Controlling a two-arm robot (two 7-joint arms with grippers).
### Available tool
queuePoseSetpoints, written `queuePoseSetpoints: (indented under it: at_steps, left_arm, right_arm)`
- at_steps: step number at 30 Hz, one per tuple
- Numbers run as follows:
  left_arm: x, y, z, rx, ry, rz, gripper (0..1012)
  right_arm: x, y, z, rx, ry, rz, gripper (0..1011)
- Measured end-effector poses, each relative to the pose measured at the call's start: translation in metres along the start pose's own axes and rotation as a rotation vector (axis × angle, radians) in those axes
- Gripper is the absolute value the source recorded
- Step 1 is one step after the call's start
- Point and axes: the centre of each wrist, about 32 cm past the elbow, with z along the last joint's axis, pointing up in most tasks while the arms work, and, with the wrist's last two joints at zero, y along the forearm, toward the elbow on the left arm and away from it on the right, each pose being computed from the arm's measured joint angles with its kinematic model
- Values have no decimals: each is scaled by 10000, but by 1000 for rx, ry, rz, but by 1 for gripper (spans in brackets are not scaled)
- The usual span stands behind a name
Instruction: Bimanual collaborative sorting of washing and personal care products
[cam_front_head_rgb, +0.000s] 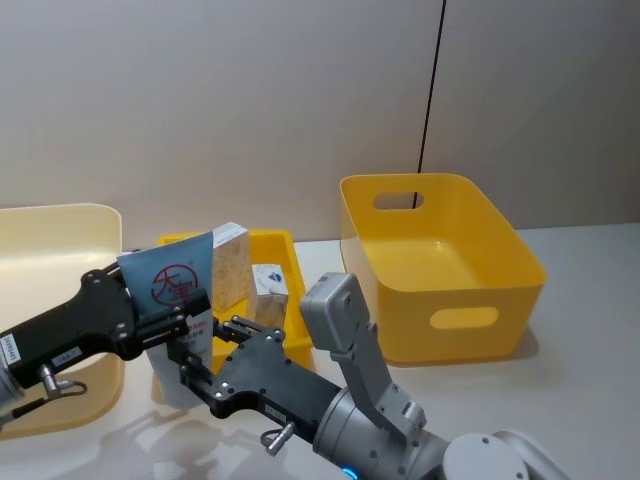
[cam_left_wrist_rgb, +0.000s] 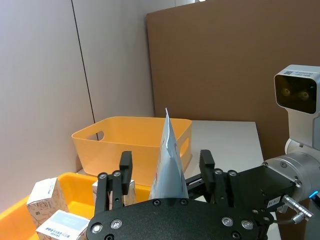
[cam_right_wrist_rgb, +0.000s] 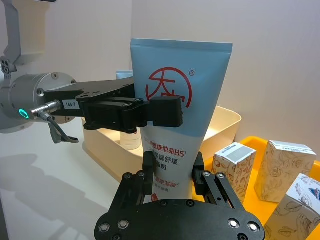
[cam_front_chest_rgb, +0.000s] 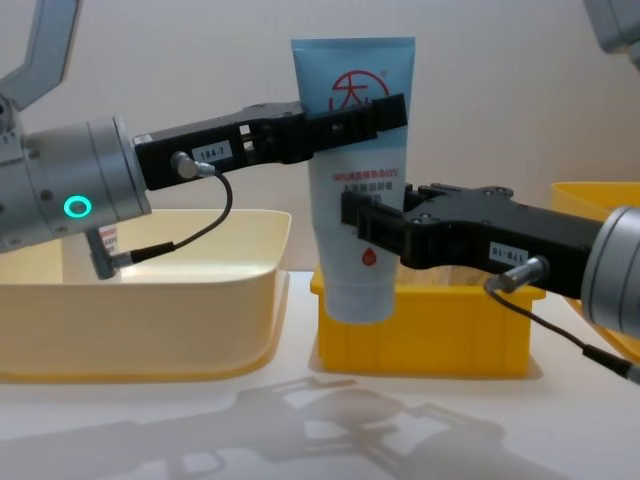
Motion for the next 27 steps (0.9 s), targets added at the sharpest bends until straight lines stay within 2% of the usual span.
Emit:
queuePoseSetpoints:
  at_steps: [4, 8, 20, 27]
  left_arm:
    - [0, -1, 0, 0, 0, 0, 925]
    - [0, -1, 0, 0, 0, -1, 999]
    - [0, 0, 0, 0, 0, -1, 1003]
    - [0, 0, 0, 0, 0, -1, 1003]
  right_arm:
    - [3, -12, -1, 0, -2, -6, 440]
    - [18, -50, 2, -1, -8, -30, 440]
    - [95, -266, 20, 0, -41, -164, 440]
    - [188, -403, 52, 20, -81, -263, 439]
